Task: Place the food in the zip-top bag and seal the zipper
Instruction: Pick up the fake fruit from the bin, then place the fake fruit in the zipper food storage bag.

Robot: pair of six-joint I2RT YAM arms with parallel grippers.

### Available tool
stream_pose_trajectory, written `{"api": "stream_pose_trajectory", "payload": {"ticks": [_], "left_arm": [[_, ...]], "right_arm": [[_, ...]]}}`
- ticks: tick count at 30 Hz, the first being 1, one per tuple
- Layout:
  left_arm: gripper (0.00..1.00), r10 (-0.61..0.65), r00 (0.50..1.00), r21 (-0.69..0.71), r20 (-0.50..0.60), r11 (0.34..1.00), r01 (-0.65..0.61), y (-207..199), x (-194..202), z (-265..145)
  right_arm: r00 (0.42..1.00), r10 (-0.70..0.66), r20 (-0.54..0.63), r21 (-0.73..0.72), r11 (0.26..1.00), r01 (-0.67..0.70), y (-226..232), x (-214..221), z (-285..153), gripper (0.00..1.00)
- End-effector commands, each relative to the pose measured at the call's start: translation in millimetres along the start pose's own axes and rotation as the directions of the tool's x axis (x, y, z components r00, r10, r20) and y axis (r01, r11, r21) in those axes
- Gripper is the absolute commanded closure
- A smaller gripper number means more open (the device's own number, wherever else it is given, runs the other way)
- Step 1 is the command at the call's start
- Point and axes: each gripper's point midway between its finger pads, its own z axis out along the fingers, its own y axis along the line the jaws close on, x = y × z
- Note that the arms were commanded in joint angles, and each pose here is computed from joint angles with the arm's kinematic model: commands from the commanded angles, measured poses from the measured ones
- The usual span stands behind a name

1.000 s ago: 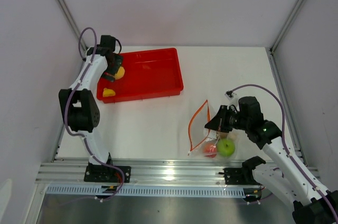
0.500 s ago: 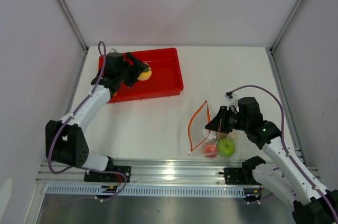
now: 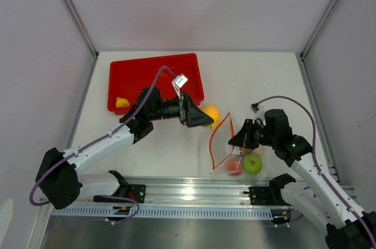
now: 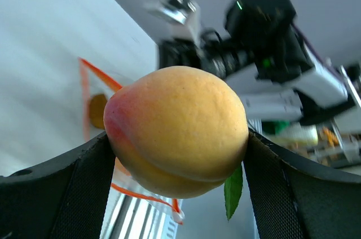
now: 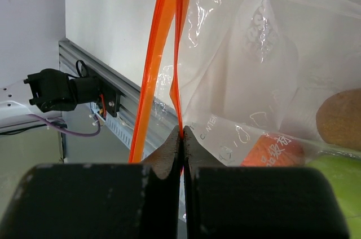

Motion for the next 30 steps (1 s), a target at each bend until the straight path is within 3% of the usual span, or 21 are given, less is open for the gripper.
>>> {"api": "stream_pose_trajectory", "payload": {"ticks": [1, 6, 17, 26, 30], "left_arm": [[0.99, 0.127, 0.987, 0.129, -0.099, 0.985, -0.114, -29.2, 38.5, 1.7], [1.0, 0.109, 0.978, 0.12, -0.179, 0.989, -0.088, -28.9, 82.4, 13.8], [0.99, 0.077, 0.969, 0.049, -0.235, 0.997, -0.067, -9.9, 110.5, 37.7], [0.99, -0.018, 0.95, -0.148, -0.311, 0.988, -0.03, 28.6, 118.1, 57.4], [0.94, -0.035, 0.938, -0.232, -0.345, 0.971, -0.049, 38.0, 121.9, 56.7]], "right_arm": [[0.998, -0.046, 0.045, -0.021, 0.999, 0.047, 11.1, -11.1, -9.1, 1.0], [0.997, -0.053, 0.053, -0.039, 0.998, 0.055, 18.2, -13.2, -14.1, 1.0], [0.995, -0.068, 0.071, -0.091, 0.993, 0.075, 37.6, -12.1, -33.6, 1.0], [0.995, -0.069, 0.072, -0.106, 0.991, 0.077, 42.1, -6.4, -42.5, 1.0], [0.994, -0.072, 0.081, -0.118, 0.99, 0.082, 46.2, -8.1, -45.2, 1.0]]}}
